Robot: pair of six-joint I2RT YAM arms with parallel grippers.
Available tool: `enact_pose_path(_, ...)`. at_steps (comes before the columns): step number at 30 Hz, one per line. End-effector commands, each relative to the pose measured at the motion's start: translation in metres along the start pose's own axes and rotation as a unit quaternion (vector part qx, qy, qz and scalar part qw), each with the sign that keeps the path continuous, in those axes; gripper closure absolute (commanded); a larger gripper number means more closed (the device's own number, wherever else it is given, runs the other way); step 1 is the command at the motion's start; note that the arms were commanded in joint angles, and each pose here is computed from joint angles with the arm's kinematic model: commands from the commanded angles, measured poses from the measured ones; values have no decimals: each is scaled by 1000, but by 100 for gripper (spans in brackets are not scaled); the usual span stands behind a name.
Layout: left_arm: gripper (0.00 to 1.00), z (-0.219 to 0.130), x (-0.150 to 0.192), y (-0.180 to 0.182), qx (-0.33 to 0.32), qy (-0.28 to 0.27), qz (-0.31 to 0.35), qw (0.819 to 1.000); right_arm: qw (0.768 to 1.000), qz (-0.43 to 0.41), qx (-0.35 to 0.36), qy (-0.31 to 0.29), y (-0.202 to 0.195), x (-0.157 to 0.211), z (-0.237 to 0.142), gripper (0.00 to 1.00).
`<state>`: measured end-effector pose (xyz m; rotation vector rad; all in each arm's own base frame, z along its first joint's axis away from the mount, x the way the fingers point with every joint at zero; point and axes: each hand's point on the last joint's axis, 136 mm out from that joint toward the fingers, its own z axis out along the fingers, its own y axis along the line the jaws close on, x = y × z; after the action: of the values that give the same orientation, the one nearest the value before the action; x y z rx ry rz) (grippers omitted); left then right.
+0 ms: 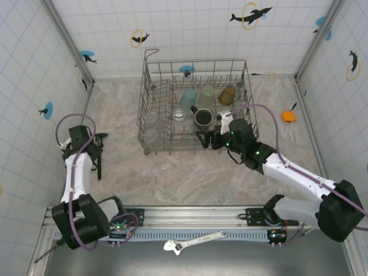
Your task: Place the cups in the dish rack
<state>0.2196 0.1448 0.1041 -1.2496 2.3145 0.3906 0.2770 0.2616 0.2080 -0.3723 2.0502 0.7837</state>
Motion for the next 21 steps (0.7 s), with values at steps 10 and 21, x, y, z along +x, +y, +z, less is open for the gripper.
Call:
enact_pose_path(10, 12, 20, -9, 13, 10, 11, -65, 998, 1000, -6, 0, -18, 0, -3, -7, 0)
enact_pose_path(21, 38, 35, -1, 22, -12, 26, -59, 998, 1000, -1, -3, -8, 2, -3, 1, 0)
